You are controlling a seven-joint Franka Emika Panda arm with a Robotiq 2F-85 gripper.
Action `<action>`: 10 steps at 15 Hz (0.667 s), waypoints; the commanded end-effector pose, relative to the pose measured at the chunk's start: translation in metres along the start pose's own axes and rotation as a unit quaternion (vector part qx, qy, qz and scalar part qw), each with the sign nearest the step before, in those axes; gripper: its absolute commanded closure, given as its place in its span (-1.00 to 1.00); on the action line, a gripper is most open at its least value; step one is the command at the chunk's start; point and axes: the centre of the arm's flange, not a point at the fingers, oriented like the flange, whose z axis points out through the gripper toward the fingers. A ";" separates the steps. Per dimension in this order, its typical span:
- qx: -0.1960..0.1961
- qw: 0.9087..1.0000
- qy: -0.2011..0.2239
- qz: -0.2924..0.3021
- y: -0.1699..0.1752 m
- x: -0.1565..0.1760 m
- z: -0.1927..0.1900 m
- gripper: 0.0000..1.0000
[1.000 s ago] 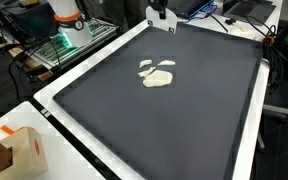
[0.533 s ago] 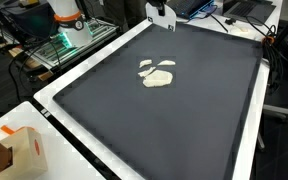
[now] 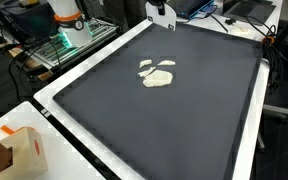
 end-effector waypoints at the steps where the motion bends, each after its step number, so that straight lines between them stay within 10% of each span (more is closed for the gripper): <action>1: 0.062 0.998 -0.010 -0.022 0.019 0.008 0.014 0.98; 10: 0.177 0.972 -0.030 -0.149 0.057 0.017 0.063 0.98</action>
